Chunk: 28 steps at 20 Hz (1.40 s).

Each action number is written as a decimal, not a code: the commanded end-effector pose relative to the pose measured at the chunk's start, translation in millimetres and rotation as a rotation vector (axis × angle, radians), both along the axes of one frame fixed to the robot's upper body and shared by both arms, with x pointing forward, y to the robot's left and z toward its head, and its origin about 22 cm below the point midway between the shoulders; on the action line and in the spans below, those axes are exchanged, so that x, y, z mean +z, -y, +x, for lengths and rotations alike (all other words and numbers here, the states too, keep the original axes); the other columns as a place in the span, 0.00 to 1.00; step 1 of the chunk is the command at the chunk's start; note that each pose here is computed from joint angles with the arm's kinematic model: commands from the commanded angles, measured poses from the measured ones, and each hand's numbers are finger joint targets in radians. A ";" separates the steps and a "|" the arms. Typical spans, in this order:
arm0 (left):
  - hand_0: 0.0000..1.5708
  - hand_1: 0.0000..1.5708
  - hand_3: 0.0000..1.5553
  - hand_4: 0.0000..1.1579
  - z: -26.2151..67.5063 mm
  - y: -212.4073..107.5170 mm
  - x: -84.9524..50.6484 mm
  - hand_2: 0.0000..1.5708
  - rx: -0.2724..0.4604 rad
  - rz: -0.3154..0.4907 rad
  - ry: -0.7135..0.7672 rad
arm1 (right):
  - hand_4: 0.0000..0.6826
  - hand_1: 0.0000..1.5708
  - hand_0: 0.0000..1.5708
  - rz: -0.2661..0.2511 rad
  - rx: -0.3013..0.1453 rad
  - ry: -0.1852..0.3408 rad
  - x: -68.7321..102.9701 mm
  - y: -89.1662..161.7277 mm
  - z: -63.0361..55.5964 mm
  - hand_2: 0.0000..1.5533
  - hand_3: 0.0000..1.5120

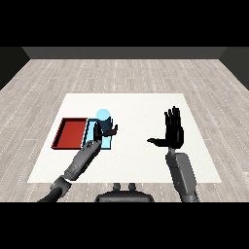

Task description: Pick the blue can and put it in the blue box

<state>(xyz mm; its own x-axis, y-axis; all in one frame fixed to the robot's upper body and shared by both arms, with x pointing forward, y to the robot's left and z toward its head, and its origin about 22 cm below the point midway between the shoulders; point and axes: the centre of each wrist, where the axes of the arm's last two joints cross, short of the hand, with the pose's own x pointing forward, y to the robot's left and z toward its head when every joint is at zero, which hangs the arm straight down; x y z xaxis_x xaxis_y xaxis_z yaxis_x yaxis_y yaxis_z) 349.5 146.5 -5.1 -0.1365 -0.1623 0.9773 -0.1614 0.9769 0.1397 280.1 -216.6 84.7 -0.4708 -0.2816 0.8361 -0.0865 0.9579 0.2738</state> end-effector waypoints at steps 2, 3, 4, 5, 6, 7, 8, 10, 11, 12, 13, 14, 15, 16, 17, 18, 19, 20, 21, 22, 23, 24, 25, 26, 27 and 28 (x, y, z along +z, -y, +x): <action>1.00 1.00 0.95 0.98 29.3 -39.3 26.7 1.00 0.069 0.046 -0.051 | 0.00 0.00 0.00 0.019 -0.043 -0.015 1.9 12.9 -4.3 0.00 0.00; 1.00 1.00 0.95 0.98 28.2 -44.1 8.8 1.00 0.093 0.041 -0.081 | 0.00 0.00 0.00 0.001 -0.043 -0.017 19.0 13.4 0.5 0.00 0.00; 1.00 1.00 0.96 0.96 40.5 -37.9 1.3 1.00 0.113 0.057 -0.087 | 0.00 0.00 0.00 0.013 -0.073 -0.019 -4.6 17.4 15.0 0.00 0.00; 1.00 1.00 0.97 0.96 29.0 -63.2 -10.0 1.00 0.136 0.077 -0.114 | 0.00 0.00 0.00 -0.008 -0.087 -0.039 -12.9 37.1 -0.5 0.00 0.00; 1.00 1.00 0.97 0.95 31.3 -62.9 -6.5 1.00 0.126 0.116 -0.135 | 0.00 0.00 0.00 0.017 -0.078 -0.059 -2.3 24.6 2.7 0.00 0.00; 1.00 1.00 0.97 0.95 49.2 -61.7 3.9 1.00 0.146 0.115 -0.181 | 0.00 0.00 0.00 0.032 -0.066 -0.042 -7.4 39.0 11.7 0.00 0.00; 1.00 1.00 0.96 0.95 50.7 -72.7 -2.0 1.00 0.167 0.133 -0.210 | 0.00 0.00 0.00 -0.006 -0.079 -0.054 -11.4 27.1 7.5 0.00 0.00; 1.00 1.00 0.96 0.95 40.6 -73.3 -26.2 1.00 0.165 0.171 -0.271 | 0.00 0.00 0.00 -0.001 -0.068 -0.069 -22.2 17.2 15.6 0.00 0.00; 1.00 1.00 0.95 0.91 51.9 -72.5 -13.3 1.00 0.214 0.179 -0.323 | 0.00 0.00 0.00 0.024 -0.098 -0.049 -4.4 26.6 20.6 0.00 0.00; 1.00 1.00 0.94 0.88 57.9 -74.3 -4.9 1.00 0.236 0.157 -0.353 | 0.00 0.00 0.00 0.020 -0.093 -0.054 -14.5 23.0 23.2 0.00 0.00; 1.00 1.00 0.93 0.88 53.2 -78.9 -15.9 1.00 0.230 0.194 -0.405 | 0.00 0.00 0.00 0.024 -0.082 -0.068 -20.4 16.1 13.7 0.00 0.00; 1.00 1.00 0.91 0.86 47.1 -76.8 -27.2 0.98 0.226 0.213 -0.432 | 0.00 0.00 0.00 0.033 -0.079 -0.058 -3.5 30.0 26.9 0.00 0.00; 1.00 1.00 0.89 0.86 37.5 -80.8 -40.8 0.97 0.234 0.215 -0.474 | 0.00 0.00 0.00 0.018 -0.088 -0.069 -15.5 36.9 13.4 0.00 0.00; 1.00 1.00 0.87 0.85 22.6 -77.6 -61.5 0.96 0.271 0.217 -0.475 | 0.00 0.00 0.00 0.008 -0.101 -0.082 -15.7 29.5 22.0 0.00 0.00; 0.99 0.99 0.73 0.80 39.6 -81.8 -40.8 0.91 0.285 0.216 -0.510 | 0.00 0.00 0.00 0.001 -0.089 -0.082 -19.0 17.7 17.7 0.00 0.00; 0.96 0.96 0.76 0.78 16.5 -75.2 -70.7 0.89 0.267 0.288 -0.552 | 0.00 0.00 0.00 0.014 -0.086 -0.097 -19.4 24.7 23.0 0.00 0.00; 0.86 0.86 0.76 0.81 30.7 -88.8 -53.1 0.81 0.311 0.301 -0.601 | 0.00 0.00 0.00 0.009 -0.081 -0.071 -18.1 30.1 19.7 0.00 0.00; 0.79 0.79 0.71 0.80 15.5 -83.9 -72.1 0.73 0.322 0.276 -0.659 | 0.00 0.00 0.00 0.002 -0.084 -0.095 -36.2 34.5 7.3 0.00 0.00; 0.57 0.57 0.61 0.78 -2.7 -96.4 -90.1 0.53 0.307 0.271 -0.721 | 0.00 0.00 0.00 0.018 -0.078 -0.102 -32.0 26.5 17.4 0.00 0.00; 0.61 0.61 0.52 0.80 -0.6 -86.5 -89.6 0.55 0.274 0.299 -0.711 | 0.00 0.00 0.00 0.019 -0.082 -0.081 -32.1 35.5 13.7 0.00 0.00; 0.73 0.73 0.41 0.78 -1.3 -87.1 -90.4 0.67 0.272 0.271 -0.723 | 0.00 0.00 0.00 0.019 -0.064 -0.093 -28.6 21.5 22.3 0.00 0.00; 0.56 0.56 0.27 0.81 -8.6 -107.2 -94.4 0.48 0.258 0.294 -0.735 | 0.00 0.00 0.00 0.022 -0.084 -0.073 -29.0 27.5 23.3 0.00 0.00; 0.58 0.58 0.52 0.77 2.2 -115.5 -81.6 0.57 0.277 0.233 -0.711 | 0.00 0.00 0.00 0.028 -0.084 -0.060 -27.6 42.2 11.6 0.00 0.00; 0.74 0.74 0.35 0.67 2.9 -121.7 -79.6 0.69 0.296 0.215 -0.770 | 0.00 0.00 0.00 -0.003 -0.062 -0.057 -13.6 31.2 26.4 0.00 0.00; 0.86 0.86 0.26 0.52 -0.6 -98.8 -88.0 0.79 0.230 0.225 -0.781 | 0.00 0.00 0.00 0.026 -0.059 -0.062 -38.1 24.7 16.9 0.00 0.00; 0.63 0.63 0.00 0.45 5.9 -107.6 -79.6 0.60 0.258 0.288 -0.772 | 0.00 0.00 0.00 0.014 -0.064 -0.068 -32.8 25.0 28.2 0.00 0.00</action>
<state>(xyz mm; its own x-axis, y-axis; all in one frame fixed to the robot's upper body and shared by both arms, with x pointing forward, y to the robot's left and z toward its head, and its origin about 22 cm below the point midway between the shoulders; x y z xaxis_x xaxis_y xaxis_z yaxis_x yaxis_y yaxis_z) 360.4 239.3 -81.3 0.5620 -0.3388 0.7545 -0.1562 0.8524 0.4991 301.0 -245.3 56.3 -0.4305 -0.2632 0.8634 0.0014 0.9564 0.2922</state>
